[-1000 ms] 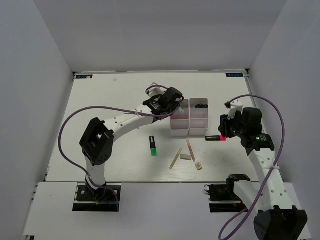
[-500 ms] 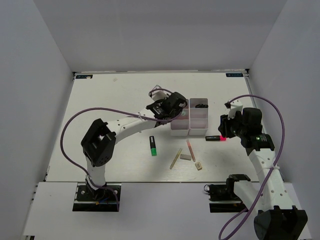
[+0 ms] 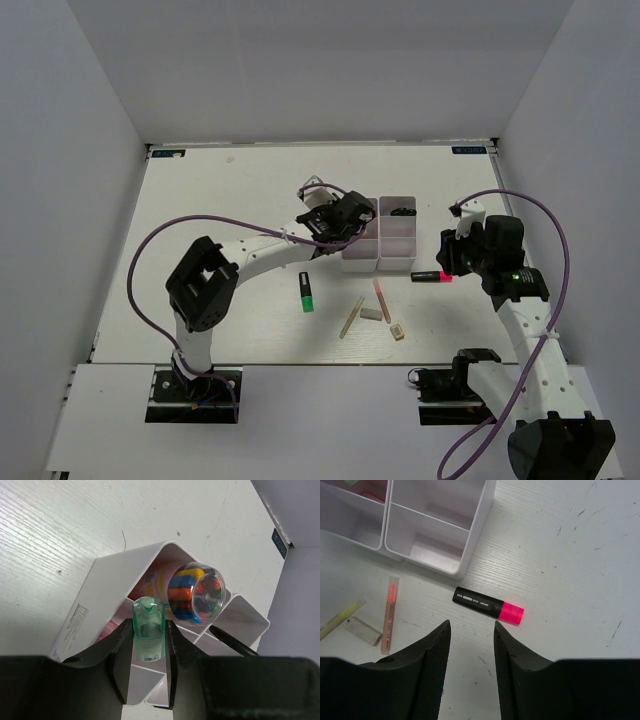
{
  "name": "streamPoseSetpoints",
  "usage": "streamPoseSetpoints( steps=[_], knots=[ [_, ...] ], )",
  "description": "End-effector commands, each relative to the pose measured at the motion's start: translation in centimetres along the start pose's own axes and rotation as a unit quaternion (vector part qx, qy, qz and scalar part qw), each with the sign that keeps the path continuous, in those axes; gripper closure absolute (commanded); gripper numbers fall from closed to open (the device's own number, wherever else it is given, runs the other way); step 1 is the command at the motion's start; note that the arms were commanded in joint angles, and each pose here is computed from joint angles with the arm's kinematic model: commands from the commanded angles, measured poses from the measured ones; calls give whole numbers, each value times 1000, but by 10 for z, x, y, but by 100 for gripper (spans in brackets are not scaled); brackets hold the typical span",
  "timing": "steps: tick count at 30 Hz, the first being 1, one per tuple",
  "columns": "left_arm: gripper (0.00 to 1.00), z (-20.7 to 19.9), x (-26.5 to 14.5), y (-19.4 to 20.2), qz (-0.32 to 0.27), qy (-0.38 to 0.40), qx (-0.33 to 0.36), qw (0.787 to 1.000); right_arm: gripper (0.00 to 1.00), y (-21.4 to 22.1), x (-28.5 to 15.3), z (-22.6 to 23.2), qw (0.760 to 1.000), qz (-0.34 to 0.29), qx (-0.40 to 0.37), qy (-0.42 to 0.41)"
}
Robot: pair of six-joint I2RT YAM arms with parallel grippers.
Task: Sort the stationery into containers
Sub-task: Place the stationery in the storage box.
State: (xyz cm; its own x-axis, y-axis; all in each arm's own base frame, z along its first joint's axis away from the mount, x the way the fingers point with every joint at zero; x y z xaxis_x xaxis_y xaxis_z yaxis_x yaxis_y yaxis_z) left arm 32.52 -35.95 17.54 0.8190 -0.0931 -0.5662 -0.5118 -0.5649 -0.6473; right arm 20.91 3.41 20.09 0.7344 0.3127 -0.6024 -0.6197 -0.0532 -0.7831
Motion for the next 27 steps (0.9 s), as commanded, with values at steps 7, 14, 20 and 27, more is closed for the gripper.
streamPoseSetpoints(
  steps=[7, 14, 20, 27],
  knots=[
    [98, -2, 4, 2, -22, -5, 9, 1000, 56, -6, 0, 1, 1000, -18, -6, -6],
    [65, -4, 1, 3, -22, -6, 20, 1000, 48, -6, -1, 1, 1000, -18, -6, -7],
    [47, -8, 0, 1, -22, 1, 30, 999, 48, -6, 0, 1, 1000, -16, -5, -10],
    [48, -22, -13, -9, -25, 24, 28, 999, 48, -4, 0, 2, 1000, -14, -6, -10]
  ],
)
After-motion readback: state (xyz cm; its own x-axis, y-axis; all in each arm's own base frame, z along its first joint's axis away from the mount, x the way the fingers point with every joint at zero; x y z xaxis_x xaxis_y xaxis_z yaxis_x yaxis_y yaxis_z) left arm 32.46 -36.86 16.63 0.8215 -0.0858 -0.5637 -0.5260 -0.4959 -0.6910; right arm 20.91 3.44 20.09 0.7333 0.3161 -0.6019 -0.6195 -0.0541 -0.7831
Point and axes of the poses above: each gripper's point midway between its finger pads, its own x axis out along the fingers, its own z axis along the line the jaws close on, y = z × x, the point moved 6 cm from there along -x, back along the fingers, and after that the axes turned 11 degrees about x, right-handed, at the moved point
